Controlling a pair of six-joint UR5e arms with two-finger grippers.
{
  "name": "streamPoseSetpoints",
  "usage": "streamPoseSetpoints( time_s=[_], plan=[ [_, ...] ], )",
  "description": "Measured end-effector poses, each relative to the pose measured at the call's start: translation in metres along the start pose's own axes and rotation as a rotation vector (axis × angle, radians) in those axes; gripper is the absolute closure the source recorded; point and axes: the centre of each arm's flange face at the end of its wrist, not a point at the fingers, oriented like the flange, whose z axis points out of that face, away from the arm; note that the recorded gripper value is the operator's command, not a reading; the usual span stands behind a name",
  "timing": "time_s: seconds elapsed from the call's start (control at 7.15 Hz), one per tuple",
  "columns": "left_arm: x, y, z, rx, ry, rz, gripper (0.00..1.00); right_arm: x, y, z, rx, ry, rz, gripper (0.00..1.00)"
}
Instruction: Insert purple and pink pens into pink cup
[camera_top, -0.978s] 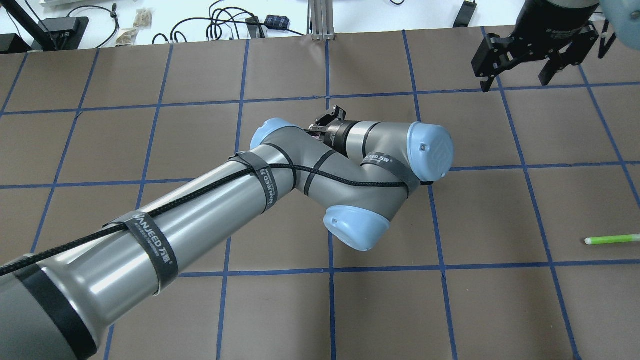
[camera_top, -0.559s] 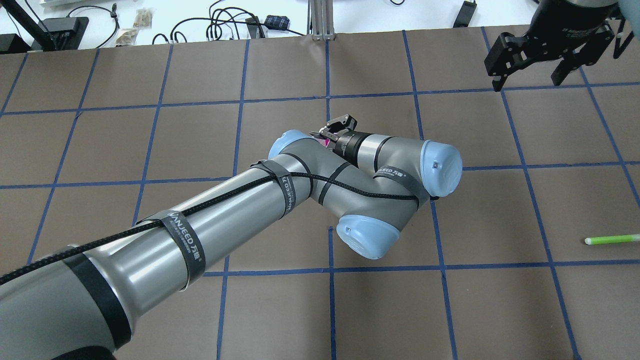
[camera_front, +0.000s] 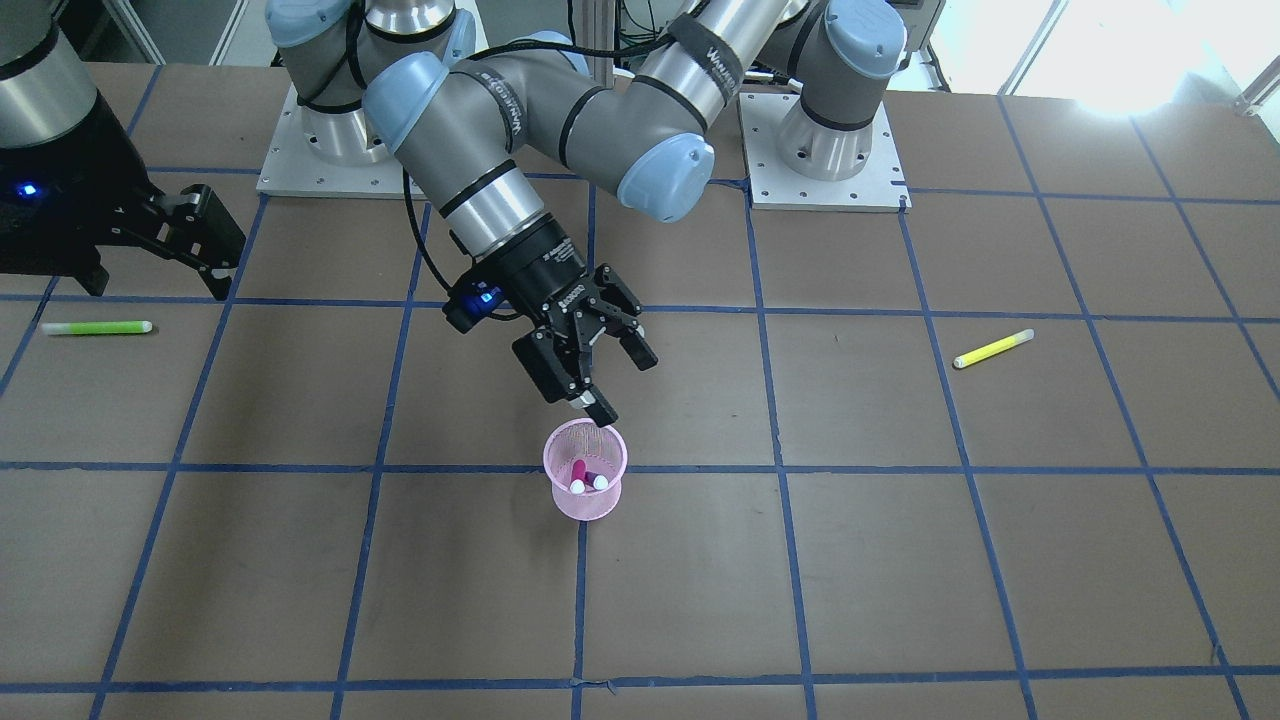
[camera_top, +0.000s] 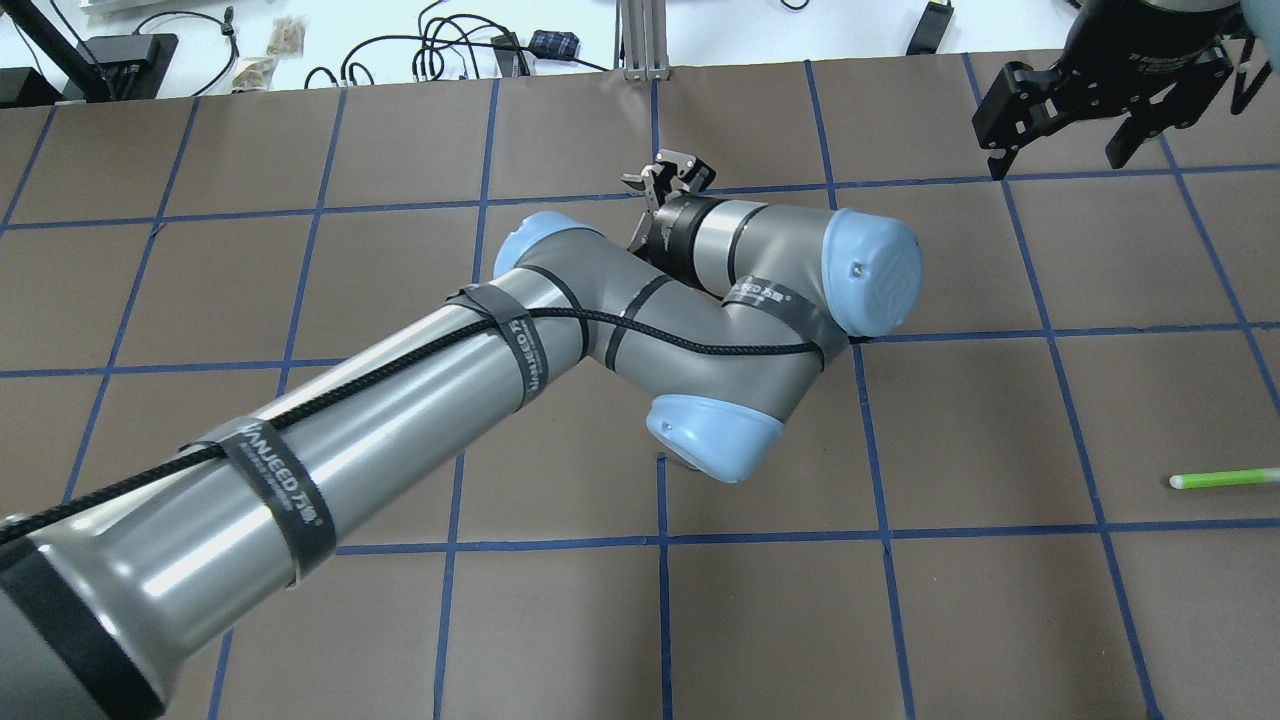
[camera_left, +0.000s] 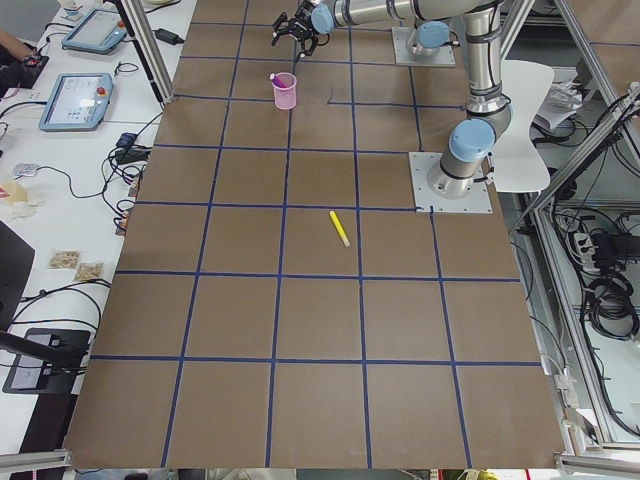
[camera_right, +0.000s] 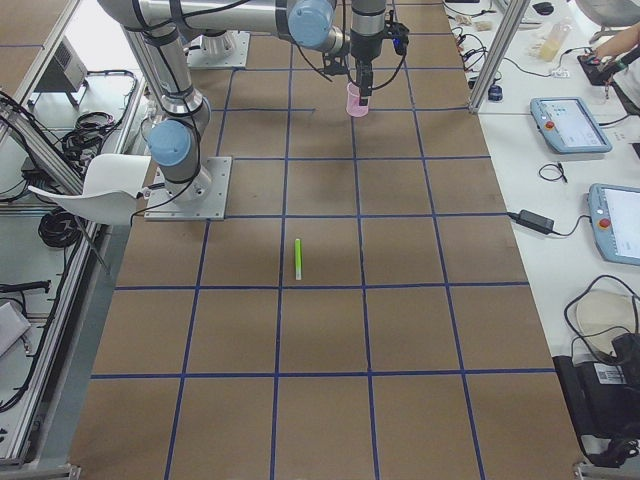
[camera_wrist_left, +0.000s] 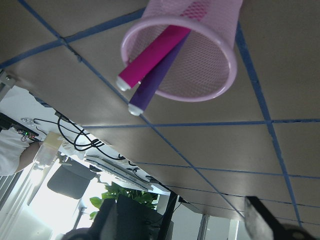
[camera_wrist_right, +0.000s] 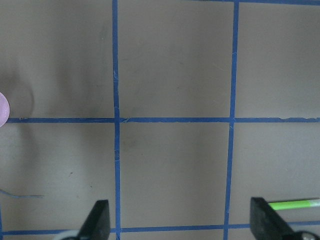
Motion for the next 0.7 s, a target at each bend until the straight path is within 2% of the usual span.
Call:
streamPoseSetpoints(
  time_s=[0.14, 0.28, 0.42, 0.7],
  plan=[
    [-0.010, 0.046, 0.010, 0.010, 0.013, -0.080, 0.10, -0.004, 0.001, -0.001, 0.001, -0.011, -0.005, 0.00],
    [-0.017, 0.094, 0.023, 0.064, 0.044, -0.168, 0.10, -0.022, 0.004, -0.001, 0.005, -0.043, -0.028, 0.00],
    [-0.021, 0.139, 0.040, 0.151, 0.079, -0.267, 0.10, -0.053, 0.008, -0.002, 0.008, -0.076, -0.070, 0.00],
    [-0.020, 0.216, 0.072, 0.337, 0.146, -0.487, 0.10, -0.098, 0.016, -0.004, 0.009, -0.096, -0.117, 0.00]
  ],
)
